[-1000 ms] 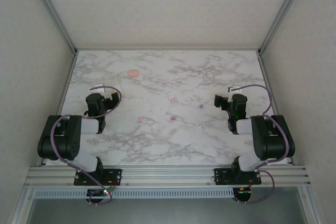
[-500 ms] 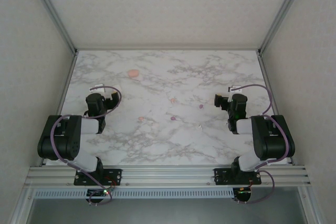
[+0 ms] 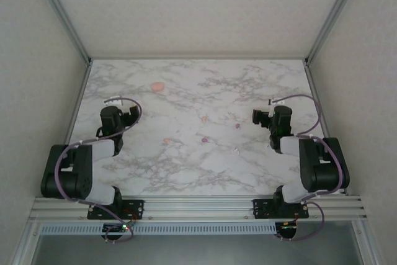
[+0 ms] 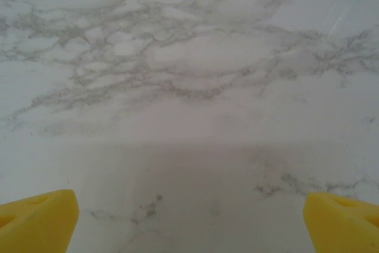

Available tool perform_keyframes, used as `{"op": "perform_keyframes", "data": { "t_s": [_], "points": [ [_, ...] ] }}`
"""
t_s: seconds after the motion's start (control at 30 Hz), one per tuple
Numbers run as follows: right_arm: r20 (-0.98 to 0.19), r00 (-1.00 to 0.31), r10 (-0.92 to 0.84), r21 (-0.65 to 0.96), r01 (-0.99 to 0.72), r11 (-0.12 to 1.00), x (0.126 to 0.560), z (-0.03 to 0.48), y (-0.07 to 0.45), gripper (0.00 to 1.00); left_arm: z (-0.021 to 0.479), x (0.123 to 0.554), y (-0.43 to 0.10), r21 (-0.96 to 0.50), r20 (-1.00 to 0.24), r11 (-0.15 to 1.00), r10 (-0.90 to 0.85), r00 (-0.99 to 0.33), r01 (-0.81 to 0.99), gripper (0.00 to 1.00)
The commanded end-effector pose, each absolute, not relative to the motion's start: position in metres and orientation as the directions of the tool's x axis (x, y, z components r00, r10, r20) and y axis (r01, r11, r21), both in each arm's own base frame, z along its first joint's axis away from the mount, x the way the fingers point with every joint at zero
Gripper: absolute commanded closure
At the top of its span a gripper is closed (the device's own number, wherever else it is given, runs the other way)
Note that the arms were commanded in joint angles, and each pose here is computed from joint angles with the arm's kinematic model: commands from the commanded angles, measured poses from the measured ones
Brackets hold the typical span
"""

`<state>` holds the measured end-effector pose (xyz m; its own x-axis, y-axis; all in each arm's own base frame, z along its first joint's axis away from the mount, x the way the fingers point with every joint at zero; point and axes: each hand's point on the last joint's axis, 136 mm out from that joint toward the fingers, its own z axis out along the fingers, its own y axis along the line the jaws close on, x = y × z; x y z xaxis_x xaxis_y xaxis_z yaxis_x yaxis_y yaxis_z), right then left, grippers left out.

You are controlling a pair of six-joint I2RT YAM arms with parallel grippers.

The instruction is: Insert the wireless bluetooth earbuds into the charging case

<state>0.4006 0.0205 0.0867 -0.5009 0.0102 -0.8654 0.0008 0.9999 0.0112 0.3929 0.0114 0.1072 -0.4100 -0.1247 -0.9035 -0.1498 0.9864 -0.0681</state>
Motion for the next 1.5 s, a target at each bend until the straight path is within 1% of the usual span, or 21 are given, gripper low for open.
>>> {"op": "perform_keyframes", "data": {
  "t_s": [0.0, 0.13, 0.17, 0.23, 0.3, 0.37, 0.47, 0.57, 0.63, 0.7, 0.9, 1.13, 1.33, 1.43, 1.47],
  "points": [
    [-0.789, -0.611, 0.066, 0.072, 0.015, 0.997, 0.404, 0.115, 0.025, 0.02, 0.134, 0.396, 0.011, -0.128, -0.871, 0.978, -0.191, -0.452, -0.167, 0.09],
    [-0.714, -0.684, 0.149, 0.203, 0.002, 0.979, 0.402, 0.128, 0.044, 0.03, 0.14, 0.404, 0.002, -0.166, -0.794, 0.973, -0.229, -0.564, -0.161, 0.12],
    [-0.695, -0.703, 0.153, 0.242, -0.028, 0.97, 0.402, 0.131, 0.053, 0.05, 0.14, 0.408, -0.001, -0.172, -0.771, 0.973, -0.23, -0.593, -0.153, 0.14],
    [-0.667, -0.726, 0.167, 0.306, -0.062, 0.95, 0.401, 0.136, 0.066, 0.08, 0.132, 0.414, -0.012, -0.193, -0.701, 0.974, -0.223, -0.677, -0.121, 0.19],
    [-0.645, -0.742, 0.181, 0.346, -0.074, 0.935, 0.4, 0.141, 0.073, 0.08, 0.123, 0.421, -0.018, -0.202, -0.627, 0.971, -0.225, -0.746, -0.124, 0.24],
    [-0.627, -0.757, 0.185, 0.368, -0.078, 0.927, 0.4, 0.144, 0.077, 0.08, 0.109, 0.425, -0.019, -0.202, -0.534, 0.967, -0.242, -0.81, -0.156, 0.33],
    [-0.598, -0.778, 0.193, 0.373, -0.056, 0.926, 0.399, 0.144, 0.077, 0.08, 0.088, 0.429, -0.022, -0.186, -0.418, 0.961, -0.267, -0.868, -0.206, 0.41],
    [-0.582, -0.788, 0.198, 0.378, -0.047, 0.925, 0.398, 0.141, 0.078, 0.08, 0.074, 0.431, -0.022, -0.154, -0.372, 0.953, -0.301, -0.878, -0.261, 0.41],
    [-0.568, -0.796, 0.211, 0.383, -0.029, 0.923, 0.398, 0.138, 0.077, 0.08, 0.068, 0.434, -0.026, -0.155, -0.342, 0.95, -0.31, -0.887, -0.273, 0.4],
    [-0.554, -0.803, 0.221, 0.393, -0.019, 0.919, 0.397, 0.135, 0.078, 0.08, 0.059, 0.436, -0.029, -0.121, -0.32, 0.953, -0.304, -0.897, -0.279, 0.39],
    [-0.513, -0.827, 0.232, 0.4, 0.009, 0.917, 0.394, 0.123, 0.078, 0.07, 0.044, 0.441, -0.028, -0.016, -0.288, 0.952, -0.297, -0.911, -0.305, 0.37],
    [-0.474, -0.845, 0.249, 0.416, 0.035, 0.909, 0.39, 0.116, 0.08, 0.06, 0.029, 0.451, -0.025, 0.017, -0.268, 0.939, -0.327, -0.906, -0.344, 0.38],
    [-0.454, -0.853, 0.26, 0.431, 0.045, 0.901, 0.386, 0.115, 0.082, 0.05, 0.013, 0.455, -0.029, 0.023, -0.239, 0.94, -0.326, -0.915, -0.341, 0.42],
    [-0.455, -0.851, 0.26, 0.428, 0.046, 0.902, 0.385, 0.116, 0.081, 0.05, 0.008, 0.455, -0.035, 0.01, -0.203, 0.949, -0.307, -0.93, -0.316, 0.48],
    [-0.457, -0.851, 0.258, 0.425, 0.047, 0.904, 0.385, 0.116, 0.08, 0.05, 0.007, 0.454, -0.037, 0.013, -0.2, 0.952, -0.298, -0.934, -0.306, 0.48]
  ]
}}
